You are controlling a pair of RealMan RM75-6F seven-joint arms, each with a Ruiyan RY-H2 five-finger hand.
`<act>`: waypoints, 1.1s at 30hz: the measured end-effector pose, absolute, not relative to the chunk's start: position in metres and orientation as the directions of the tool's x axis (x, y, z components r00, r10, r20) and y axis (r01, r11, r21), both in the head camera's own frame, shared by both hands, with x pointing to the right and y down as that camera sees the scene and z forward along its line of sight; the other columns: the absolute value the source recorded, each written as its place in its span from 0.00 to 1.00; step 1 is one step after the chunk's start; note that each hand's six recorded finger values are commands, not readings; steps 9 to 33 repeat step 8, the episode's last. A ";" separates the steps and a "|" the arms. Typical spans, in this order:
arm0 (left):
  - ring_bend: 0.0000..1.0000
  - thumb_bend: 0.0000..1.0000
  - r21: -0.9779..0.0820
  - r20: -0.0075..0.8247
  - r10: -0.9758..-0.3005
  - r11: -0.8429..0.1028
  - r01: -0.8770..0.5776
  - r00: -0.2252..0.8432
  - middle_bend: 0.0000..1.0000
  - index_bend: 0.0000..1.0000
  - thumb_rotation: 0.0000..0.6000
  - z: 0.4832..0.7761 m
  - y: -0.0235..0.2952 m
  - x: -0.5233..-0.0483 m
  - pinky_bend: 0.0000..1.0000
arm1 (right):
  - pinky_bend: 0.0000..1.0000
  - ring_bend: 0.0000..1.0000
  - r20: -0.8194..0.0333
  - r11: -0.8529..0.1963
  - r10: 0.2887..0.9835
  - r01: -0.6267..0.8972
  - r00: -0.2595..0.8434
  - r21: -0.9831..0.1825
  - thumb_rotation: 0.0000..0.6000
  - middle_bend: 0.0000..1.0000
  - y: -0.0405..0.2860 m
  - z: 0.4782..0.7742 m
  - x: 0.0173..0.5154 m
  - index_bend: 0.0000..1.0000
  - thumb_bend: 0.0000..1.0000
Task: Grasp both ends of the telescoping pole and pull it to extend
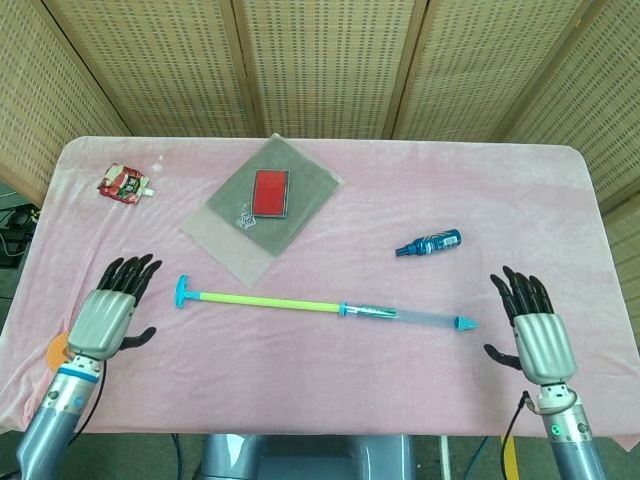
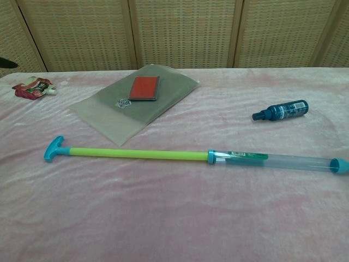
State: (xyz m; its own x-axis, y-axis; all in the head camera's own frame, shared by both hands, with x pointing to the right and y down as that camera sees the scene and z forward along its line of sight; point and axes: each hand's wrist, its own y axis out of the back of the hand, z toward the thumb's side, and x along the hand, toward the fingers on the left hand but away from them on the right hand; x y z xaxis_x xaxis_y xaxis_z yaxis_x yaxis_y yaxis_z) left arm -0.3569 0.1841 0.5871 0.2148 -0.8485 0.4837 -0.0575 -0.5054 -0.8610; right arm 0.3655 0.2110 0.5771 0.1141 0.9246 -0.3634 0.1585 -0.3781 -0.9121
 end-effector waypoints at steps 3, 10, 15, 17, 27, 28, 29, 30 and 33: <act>0.00 0.21 -0.880 0.456 -0.864 -0.474 -0.039 0.211 0.00 0.00 1.00 0.586 0.203 -0.369 0.00 | 0.00 0.00 -0.349 -0.363 0.930 0.152 0.112 -0.919 1.00 0.00 0.222 0.574 0.376 0.00 0.21; 0.00 0.21 -0.912 0.393 -0.895 -0.409 -0.037 0.212 0.00 0.00 1.00 0.577 0.218 -0.377 0.00 | 0.00 0.00 -0.340 -0.354 0.934 0.142 0.112 -0.924 1.00 0.00 0.236 0.570 0.388 0.00 0.20; 0.00 0.21 -0.912 0.393 -0.895 -0.409 -0.037 0.212 0.00 0.00 1.00 0.577 0.218 -0.377 0.00 | 0.00 0.00 -0.340 -0.354 0.934 0.142 0.112 -0.924 1.00 0.00 0.236 0.570 0.388 0.00 0.20; 0.00 0.21 -0.912 0.393 -0.895 -0.409 -0.037 0.212 0.00 0.00 1.00 0.577 0.218 -0.377 0.00 | 0.00 0.00 -0.340 -0.354 0.934 0.142 0.112 -0.924 1.00 0.00 0.236 0.570 0.388 0.00 0.20; 0.00 0.21 -0.912 0.393 -0.895 -0.409 -0.037 0.212 0.00 0.00 1.00 0.577 0.218 -0.377 0.00 | 0.00 0.00 -0.340 -0.354 0.934 0.142 0.112 -0.924 1.00 0.00 0.236 0.570 0.388 0.00 0.20; 0.00 0.21 -0.912 0.393 -0.895 -0.409 -0.037 0.212 0.00 0.00 1.00 0.577 0.218 -0.377 0.00 | 0.00 0.00 -0.340 -0.354 0.934 0.142 0.112 -0.924 1.00 0.00 0.236 0.570 0.388 0.00 0.20; 0.00 0.21 -0.912 0.393 -0.895 -0.409 -0.037 0.212 0.00 0.00 1.00 0.577 0.218 -0.377 0.00 | 0.00 0.00 -0.340 -0.354 0.934 0.142 0.112 -0.924 1.00 0.00 0.236 0.570 0.388 0.00 0.20; 0.00 0.21 -0.912 0.393 -0.895 -0.409 -0.037 0.212 0.00 0.00 1.00 0.577 0.218 -0.377 0.00 | 0.00 0.00 -0.340 -0.354 0.934 0.142 0.112 -0.924 1.00 0.00 0.236 0.570 0.388 0.00 0.20; 0.00 0.21 -0.912 0.393 -0.895 -0.409 -0.037 0.212 0.00 0.00 1.00 0.577 0.218 -0.377 0.00 | 0.00 0.00 -0.340 -0.354 0.934 0.142 0.112 -0.924 1.00 0.00 0.236 0.570 0.388 0.00 0.20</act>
